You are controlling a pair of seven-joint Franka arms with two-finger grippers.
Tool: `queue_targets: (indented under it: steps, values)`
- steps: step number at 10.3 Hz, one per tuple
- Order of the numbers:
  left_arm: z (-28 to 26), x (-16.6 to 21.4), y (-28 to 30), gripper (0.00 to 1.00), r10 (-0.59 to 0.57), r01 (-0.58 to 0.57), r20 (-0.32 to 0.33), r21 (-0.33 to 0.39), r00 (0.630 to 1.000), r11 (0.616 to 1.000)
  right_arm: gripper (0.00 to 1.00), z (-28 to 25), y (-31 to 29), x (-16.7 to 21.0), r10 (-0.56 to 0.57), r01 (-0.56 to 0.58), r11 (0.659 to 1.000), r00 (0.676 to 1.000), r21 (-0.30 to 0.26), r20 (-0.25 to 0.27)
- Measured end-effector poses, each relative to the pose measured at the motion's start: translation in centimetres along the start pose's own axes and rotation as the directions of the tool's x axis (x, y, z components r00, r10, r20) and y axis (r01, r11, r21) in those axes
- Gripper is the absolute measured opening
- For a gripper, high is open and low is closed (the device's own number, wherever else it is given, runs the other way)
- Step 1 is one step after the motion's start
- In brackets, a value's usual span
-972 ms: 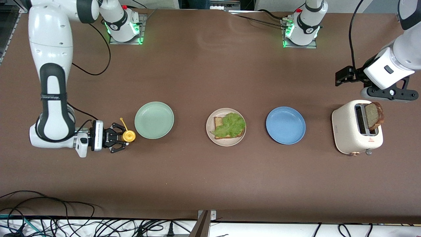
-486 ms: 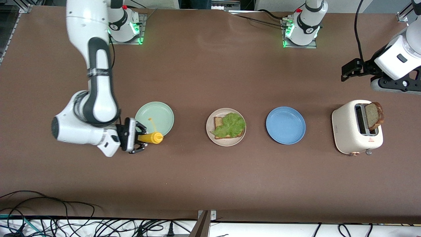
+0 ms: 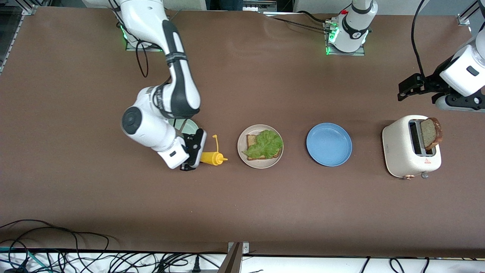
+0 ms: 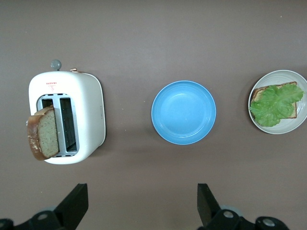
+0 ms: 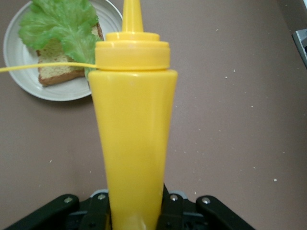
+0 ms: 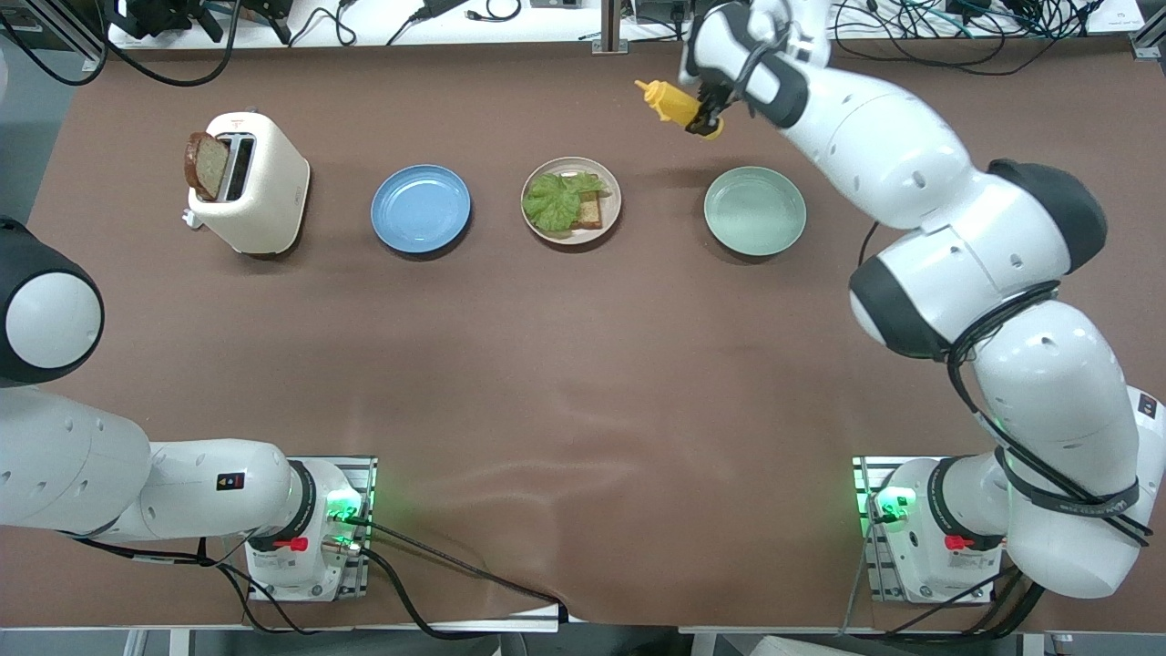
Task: Make sandwich on beige plate with both arms
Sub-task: 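Carry the mustard bottle with the right gripper over the beige plate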
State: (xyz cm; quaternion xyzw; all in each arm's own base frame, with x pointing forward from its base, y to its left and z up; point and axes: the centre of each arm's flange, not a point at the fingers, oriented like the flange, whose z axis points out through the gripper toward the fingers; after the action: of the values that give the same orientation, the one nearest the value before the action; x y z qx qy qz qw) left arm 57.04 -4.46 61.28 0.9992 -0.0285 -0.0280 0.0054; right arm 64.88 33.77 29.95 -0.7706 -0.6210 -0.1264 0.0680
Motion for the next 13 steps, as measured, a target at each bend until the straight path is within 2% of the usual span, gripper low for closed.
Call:
queue_targets:
  steps: [3,6,7,11,13]
  values:
    - [-0.1,0.1,-1.6,1.0,-0.029,0.029,-0.01,-0.002,1.0,1.0,0.25,3.4,-3.7,4.1,-0.048,0.076,0.989,0.977,-0.126,0.208]
    - [-0.1,0.3,-1.7,1.0,-0.031,0.031,-0.017,-0.003,0.999,1.0,0.25,6.3,-8.5,7.9,-0.117,0.223,0.949,0.905,-0.223,0.409]
    - [0.0,0.3,-1.7,1.0,-0.032,0.032,-0.016,-0.005,0.999,0.999,0.25,7.0,-9.7,8.6,-0.138,0.274,0.931,0.876,-0.242,0.461]
    - [0.1,0.4,-1.7,1.0,-0.03,0.03,-0.014,-0.007,0.999,1.0,0.25,10.2,-13.3,10.0,-0.185,0.434,0.856,0.765,-0.28,0.617]
    - [0.1,0.4,-1.7,1.0,-0.03,0.03,-0.014,-0.007,0.999,1.0,0.25,11.3,-14.2,10.1,-0.181,0.454,0.843,0.746,-0.29,0.641]
